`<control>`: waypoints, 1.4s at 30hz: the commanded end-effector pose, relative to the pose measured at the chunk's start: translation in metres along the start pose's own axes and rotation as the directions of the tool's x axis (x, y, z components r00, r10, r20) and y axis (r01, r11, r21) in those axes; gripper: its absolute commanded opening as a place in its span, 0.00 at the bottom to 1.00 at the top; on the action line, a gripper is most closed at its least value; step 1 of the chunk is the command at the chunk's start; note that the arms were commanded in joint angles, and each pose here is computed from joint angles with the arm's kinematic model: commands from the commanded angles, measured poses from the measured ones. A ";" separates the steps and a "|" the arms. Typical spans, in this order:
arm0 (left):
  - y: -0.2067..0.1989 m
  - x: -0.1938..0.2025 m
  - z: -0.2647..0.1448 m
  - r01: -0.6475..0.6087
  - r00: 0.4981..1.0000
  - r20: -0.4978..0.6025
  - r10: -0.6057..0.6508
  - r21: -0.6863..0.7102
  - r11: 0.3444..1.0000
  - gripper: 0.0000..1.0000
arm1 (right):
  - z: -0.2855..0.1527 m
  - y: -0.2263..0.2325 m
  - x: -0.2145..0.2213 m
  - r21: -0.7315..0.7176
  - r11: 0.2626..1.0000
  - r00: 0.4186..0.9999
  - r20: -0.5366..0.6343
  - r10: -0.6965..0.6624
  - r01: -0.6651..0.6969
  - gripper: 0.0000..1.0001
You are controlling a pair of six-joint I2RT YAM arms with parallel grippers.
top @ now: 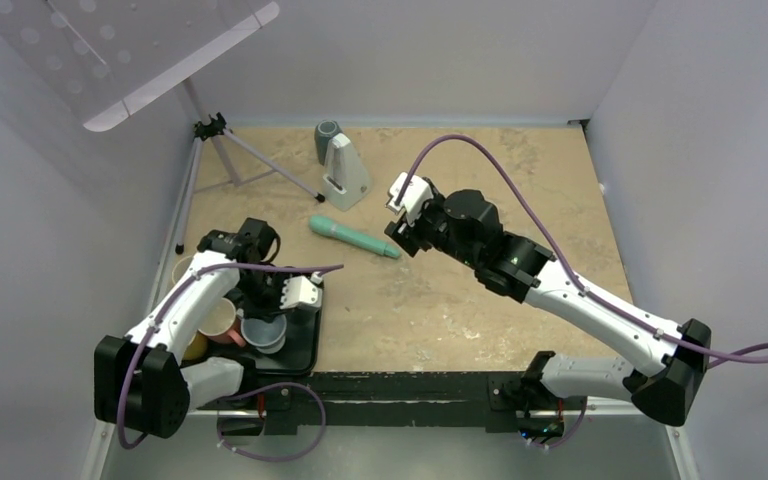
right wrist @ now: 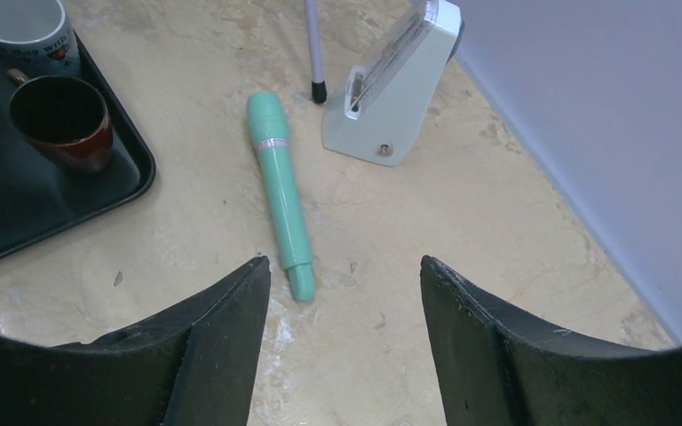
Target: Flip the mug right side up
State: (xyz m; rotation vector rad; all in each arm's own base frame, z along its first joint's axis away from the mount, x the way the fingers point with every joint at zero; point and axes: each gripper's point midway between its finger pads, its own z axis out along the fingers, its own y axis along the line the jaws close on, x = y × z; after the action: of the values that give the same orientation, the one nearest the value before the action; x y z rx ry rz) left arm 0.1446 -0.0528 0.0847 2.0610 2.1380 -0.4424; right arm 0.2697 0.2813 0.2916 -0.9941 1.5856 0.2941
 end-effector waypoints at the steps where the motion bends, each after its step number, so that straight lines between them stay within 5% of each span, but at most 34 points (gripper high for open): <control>1: 0.016 0.004 0.010 -0.113 0.993 0.007 0.114 -0.077 0.991 0.00 | 0.006 -0.004 -0.014 0.009 1.000 0.999 0.039 0.012 -0.012 0.65; 8: 0.025 0.024 0.029 -0.171 0.985 -0.026 0.169 -0.123 0.978 0.02 | 0.010 -0.002 -0.013 0.000 1.000 0.999 0.034 0.001 -0.001 0.66; 18: 0.013 0.006 -0.004 -0.101 0.994 0.023 0.104 -0.091 0.991 0.64 | 0.015 -0.003 -0.015 -0.003 1.000 0.999 0.032 -0.001 0.002 0.65; 25: 0.012 -0.052 -0.075 -0.048 0.977 0.203 0.065 -0.088 0.995 0.73 | 0.019 -0.011 -0.017 -0.008 0.999 0.997 0.059 0.052 -0.052 0.65; 29: 0.058 -0.111 -0.130 0.196 0.901 0.411 -0.135 -0.109 0.975 0.74 | 0.024 -0.040 -0.008 0.050 0.989 0.990 0.052 0.134 -0.137 0.65; 34: 0.173 -0.150 -0.154 0.525 0.724 0.590 -0.358 -0.134 0.841 0.75 | 0.028 -0.064 0.009 0.111 0.964 0.971 0.036 0.238 -0.241 0.65; 38: 0.244 -0.182 -0.158 0.599 0.609 0.726 -0.321 -0.155 0.786 0.99 | 0.030 -0.066 0.017 0.120 0.955 0.962 0.029 0.271 -0.272 0.65; 42: 0.317 -0.190 -0.158 0.697 0.578 0.750 -0.322 -0.250 0.672 1.00 | 0.033 -0.061 0.030 0.114 0.953 0.958 -0.025 0.287 -0.282 0.65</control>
State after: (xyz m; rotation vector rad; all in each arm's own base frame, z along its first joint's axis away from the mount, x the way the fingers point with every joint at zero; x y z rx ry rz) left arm 0.4069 -0.1585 0.2131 0.9791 2.1802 -0.5714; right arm 0.3375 0.2450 0.2669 -0.7186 1.7699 0.3236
